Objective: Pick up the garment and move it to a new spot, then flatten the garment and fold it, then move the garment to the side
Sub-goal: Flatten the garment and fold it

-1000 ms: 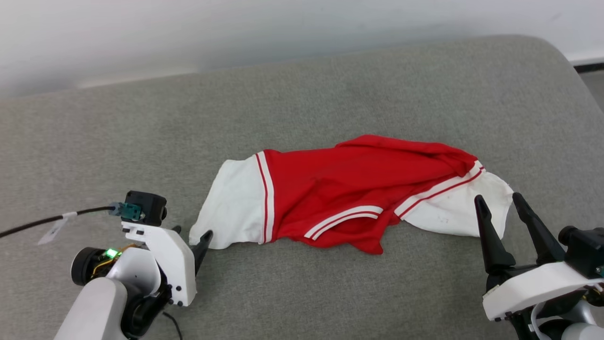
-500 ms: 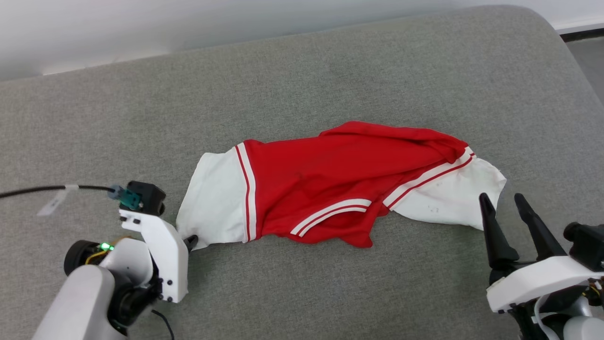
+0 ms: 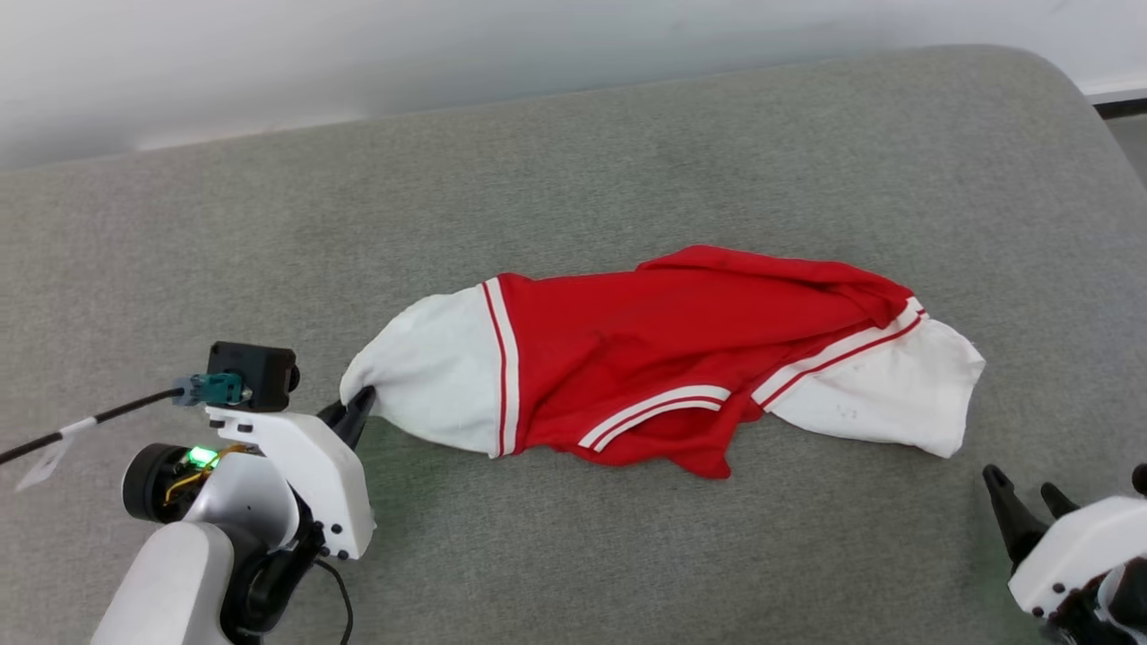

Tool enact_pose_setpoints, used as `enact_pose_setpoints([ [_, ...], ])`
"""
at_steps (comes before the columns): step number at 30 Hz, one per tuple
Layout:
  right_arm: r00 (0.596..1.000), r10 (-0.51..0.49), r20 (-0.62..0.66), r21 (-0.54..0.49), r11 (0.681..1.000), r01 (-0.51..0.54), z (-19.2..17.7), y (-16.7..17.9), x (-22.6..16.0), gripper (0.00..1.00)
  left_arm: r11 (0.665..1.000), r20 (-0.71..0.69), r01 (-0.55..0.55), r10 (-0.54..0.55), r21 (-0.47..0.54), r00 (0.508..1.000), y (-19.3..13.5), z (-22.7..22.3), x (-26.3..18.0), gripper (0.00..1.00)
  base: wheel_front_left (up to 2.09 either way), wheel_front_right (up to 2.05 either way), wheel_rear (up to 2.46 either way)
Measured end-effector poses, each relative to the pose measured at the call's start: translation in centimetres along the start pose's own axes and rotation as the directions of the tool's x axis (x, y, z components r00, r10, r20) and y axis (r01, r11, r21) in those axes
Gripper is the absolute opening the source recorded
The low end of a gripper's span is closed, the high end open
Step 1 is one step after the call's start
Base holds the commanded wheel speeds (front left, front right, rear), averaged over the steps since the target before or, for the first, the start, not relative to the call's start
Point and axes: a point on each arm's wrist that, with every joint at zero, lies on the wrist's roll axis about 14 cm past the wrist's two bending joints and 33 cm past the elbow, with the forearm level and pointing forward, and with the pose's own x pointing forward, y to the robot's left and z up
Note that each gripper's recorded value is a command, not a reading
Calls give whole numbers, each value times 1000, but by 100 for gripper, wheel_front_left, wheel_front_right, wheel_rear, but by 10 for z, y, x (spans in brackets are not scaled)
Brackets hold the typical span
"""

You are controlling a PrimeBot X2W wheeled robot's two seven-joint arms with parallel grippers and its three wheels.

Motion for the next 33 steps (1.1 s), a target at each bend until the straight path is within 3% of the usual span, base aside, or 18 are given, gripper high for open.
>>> enact_pose_setpoints([
  [9, 988, 77, -133, -27, 996, -81, 3, 32, 37, 100, 1000, 61, -14, 14, 2, 998, 3, 10, -7, 0, 0, 0, 0],
  [16, 947, 98, -307, -75, 989, -127, -17, 49, 63, 100, 999, 35, -38, 39, -24, 999, 14, -3, -5, 0, 0, 0, 0],
  [17, 941, 99, -324, -75, 989, -129, -19, 50, 64, 44, 999, 31, -44, 45, -28, 999, 16, -5, -6, 0, 0, 0, 0],
  [18, 936, 97, -337, -79, 988, -131, -20, 51, 65, 0, 998, 26, -51, 52, -31, 998, 19, -7, -6, 0, 0, 0, 0],
  [26, 944, 111, -310, -126, 980, -157, -4, 59, 60, 0, 996, 96, -92, 94, -20, 991, 29, 7, -17, 0, 0, 0, 0],
  [33, 988, 142, -60, -235, 960, -152, 69, 67, 39, 0, 982, 296, -190, 182, -2, 938, 49, 65, -45, 0, 0, 0, 0],
])
